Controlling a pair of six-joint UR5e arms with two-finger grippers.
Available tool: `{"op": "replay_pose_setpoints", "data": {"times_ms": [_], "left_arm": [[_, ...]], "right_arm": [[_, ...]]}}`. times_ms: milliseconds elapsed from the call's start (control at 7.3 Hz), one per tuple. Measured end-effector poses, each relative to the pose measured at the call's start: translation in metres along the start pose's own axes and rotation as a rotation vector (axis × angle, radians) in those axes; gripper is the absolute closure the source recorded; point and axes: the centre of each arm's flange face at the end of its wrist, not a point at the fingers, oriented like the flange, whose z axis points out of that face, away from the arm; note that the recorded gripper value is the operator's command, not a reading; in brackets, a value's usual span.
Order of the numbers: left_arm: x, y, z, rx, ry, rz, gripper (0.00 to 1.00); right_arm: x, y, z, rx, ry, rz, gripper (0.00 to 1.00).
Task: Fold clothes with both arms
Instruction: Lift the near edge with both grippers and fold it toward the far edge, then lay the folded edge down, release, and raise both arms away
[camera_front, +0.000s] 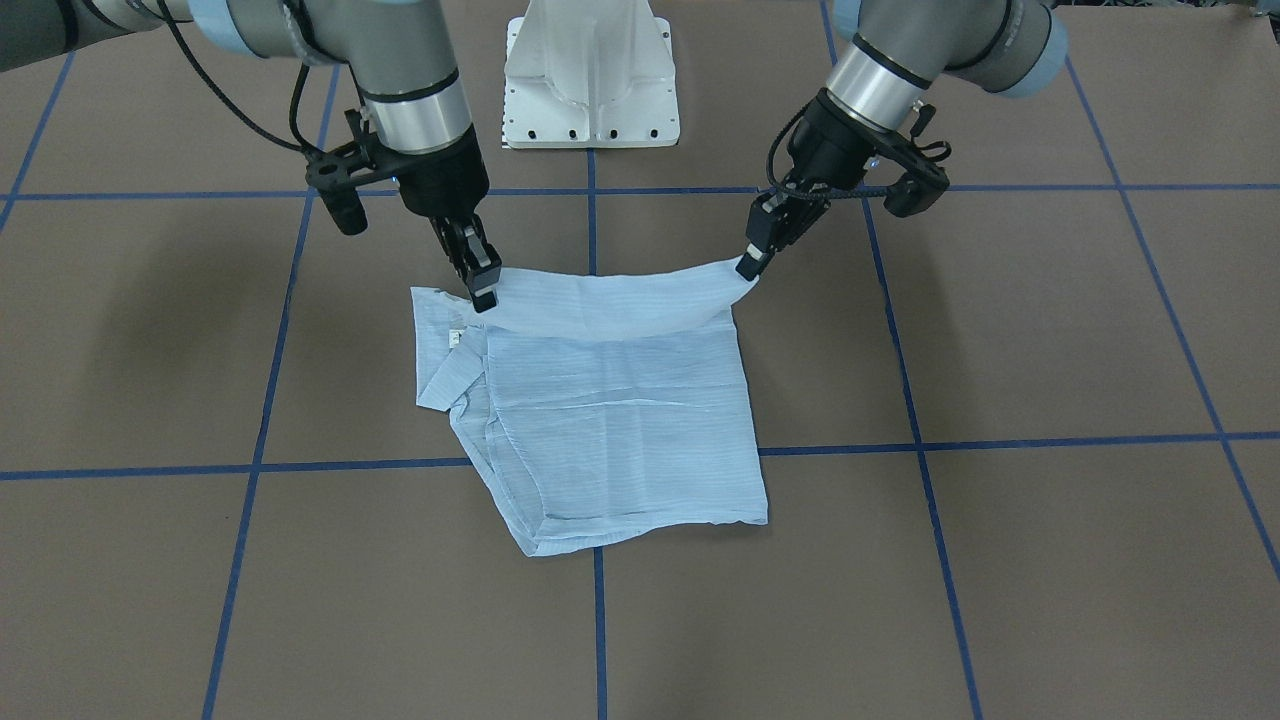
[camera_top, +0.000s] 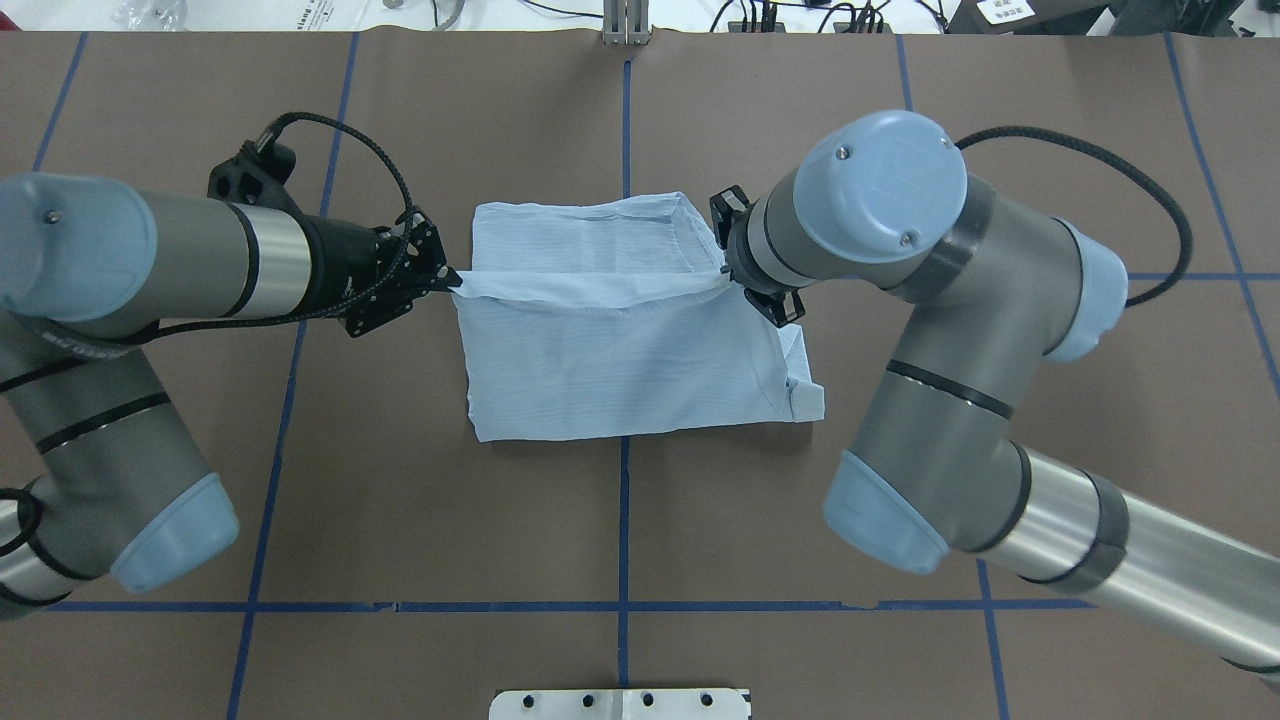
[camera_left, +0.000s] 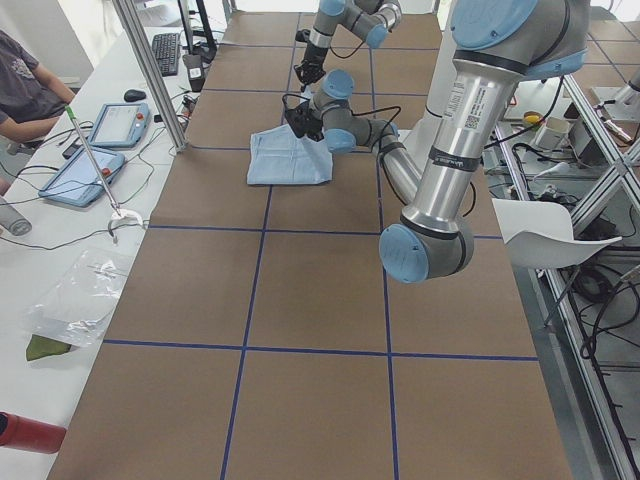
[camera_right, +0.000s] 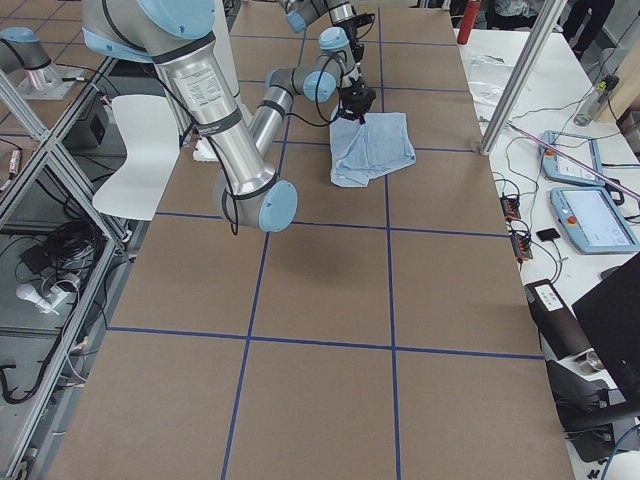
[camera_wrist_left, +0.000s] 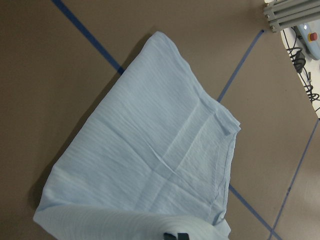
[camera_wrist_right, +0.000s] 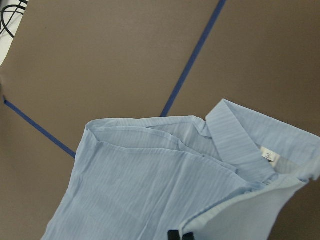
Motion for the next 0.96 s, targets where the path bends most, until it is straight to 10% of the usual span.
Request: {"op": "replay_pose_setpoints", "data": {"times_ms": [548,685,822,959], "left_arm": [[0.006,-0.064,0.073,0.063,-0.006,0.048,1.0],[0.005,-0.083,0.094,0.081,-0.008,0.063,0.57],[0.001,-0.104,0.117,0.1,-0.014,0.095,0.08],[-0.003,-0.126,0.136,0.135,-0.022,0.137,0.0]], "right_arm": [[-0.059,-0.018,0.088,0.003,0.049,-0.093,1.0],[-0.073,-0.024,0.106,0.003,0.062,-0.116,0.01],[-0.082,-0.032,0.13,0.007,0.07,-0.146,0.0],[-0.087,-0.044,0.163,0.012,0.077,-0.191,0.0]]}}
